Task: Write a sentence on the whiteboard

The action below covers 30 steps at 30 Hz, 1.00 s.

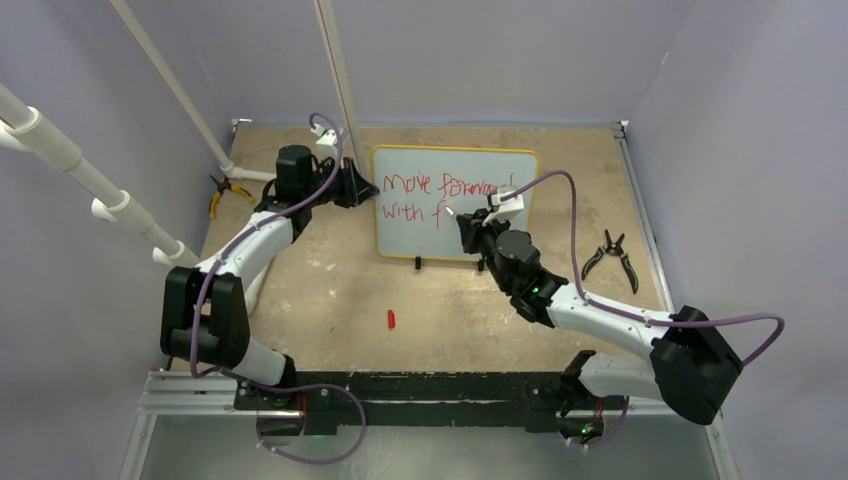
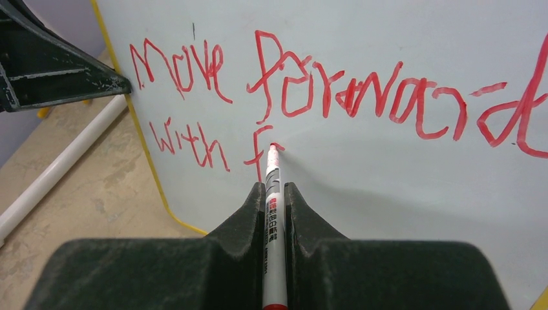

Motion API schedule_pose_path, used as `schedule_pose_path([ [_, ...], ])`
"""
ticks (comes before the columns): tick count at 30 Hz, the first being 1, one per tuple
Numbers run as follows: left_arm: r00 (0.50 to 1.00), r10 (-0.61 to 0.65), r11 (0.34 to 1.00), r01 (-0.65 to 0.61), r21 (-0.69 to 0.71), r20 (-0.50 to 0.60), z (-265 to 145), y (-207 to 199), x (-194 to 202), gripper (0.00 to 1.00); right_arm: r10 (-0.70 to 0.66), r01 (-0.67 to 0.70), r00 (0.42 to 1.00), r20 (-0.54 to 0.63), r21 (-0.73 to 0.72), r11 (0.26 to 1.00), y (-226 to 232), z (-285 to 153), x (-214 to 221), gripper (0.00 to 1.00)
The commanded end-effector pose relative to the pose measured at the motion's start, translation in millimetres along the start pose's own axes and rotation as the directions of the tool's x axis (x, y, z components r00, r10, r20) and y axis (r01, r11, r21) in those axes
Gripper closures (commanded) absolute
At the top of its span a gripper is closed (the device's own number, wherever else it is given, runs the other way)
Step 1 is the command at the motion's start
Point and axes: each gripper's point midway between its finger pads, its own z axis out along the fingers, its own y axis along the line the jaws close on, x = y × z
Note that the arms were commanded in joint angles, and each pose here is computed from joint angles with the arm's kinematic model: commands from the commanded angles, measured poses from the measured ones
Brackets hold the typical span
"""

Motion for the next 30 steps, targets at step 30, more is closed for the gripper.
schedule_pose_path([
  [30,1.0,0.016,0.999,-0.015,0.043,-0.024,2.9,-13.0,5.3,0.86,0.009,-0.01,0.999,0.034,0.046,0.999,-7.8,-2.5,-18.1,1.0],
])
